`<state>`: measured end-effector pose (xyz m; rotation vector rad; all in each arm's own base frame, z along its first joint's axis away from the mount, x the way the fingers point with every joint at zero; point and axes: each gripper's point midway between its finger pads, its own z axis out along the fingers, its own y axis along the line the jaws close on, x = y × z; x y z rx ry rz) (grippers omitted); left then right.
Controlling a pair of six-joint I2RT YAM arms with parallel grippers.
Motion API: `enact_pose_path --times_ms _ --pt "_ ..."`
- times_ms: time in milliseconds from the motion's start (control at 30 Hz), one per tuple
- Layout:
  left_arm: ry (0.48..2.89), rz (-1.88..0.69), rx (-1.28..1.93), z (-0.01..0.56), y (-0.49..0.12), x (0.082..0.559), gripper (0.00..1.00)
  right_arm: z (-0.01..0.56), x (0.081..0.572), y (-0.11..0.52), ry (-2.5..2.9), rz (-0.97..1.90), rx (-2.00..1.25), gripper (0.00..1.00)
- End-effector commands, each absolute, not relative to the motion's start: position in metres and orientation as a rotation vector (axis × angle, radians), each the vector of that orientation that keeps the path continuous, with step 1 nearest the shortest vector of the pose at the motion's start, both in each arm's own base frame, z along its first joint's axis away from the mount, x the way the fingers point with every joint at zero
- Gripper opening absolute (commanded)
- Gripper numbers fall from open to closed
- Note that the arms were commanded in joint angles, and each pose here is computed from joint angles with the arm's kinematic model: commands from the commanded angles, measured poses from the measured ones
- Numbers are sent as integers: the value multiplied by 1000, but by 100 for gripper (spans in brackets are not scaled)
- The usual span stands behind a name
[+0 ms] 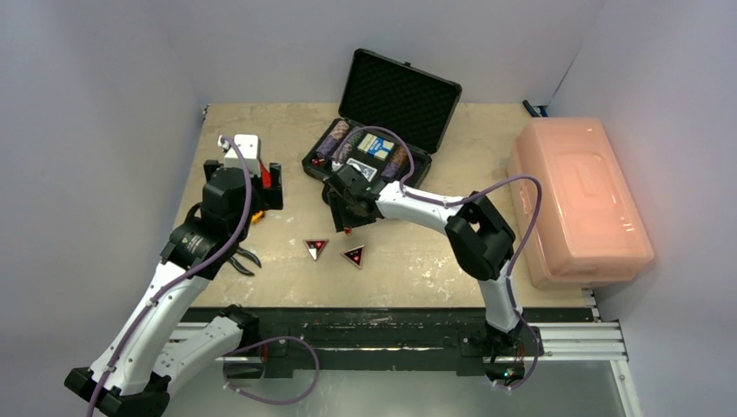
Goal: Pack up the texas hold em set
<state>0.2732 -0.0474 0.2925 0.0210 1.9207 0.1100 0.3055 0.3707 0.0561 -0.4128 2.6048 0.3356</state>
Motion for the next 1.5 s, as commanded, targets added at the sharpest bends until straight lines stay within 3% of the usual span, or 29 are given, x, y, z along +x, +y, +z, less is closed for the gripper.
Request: enact_pose_path --times_ms 0,333,733,1067,1467 --pt "1872 92 10 305 -47 275 88 58 309 385 2574 382 -425 59" --pt "1872 97 9 305 -47 275 88 47 314 388 2573 348 -462 45" --pt "1876 98 13 304 -47 276 88 39 318 391 2573 322 -487 37" --pt "1876 99 13 304 -48 277 88 37 318 388 2575 303 -488 37" --pt "1880 99 15 303 -48 277 88 39 318 383 2572 275 -508 47"
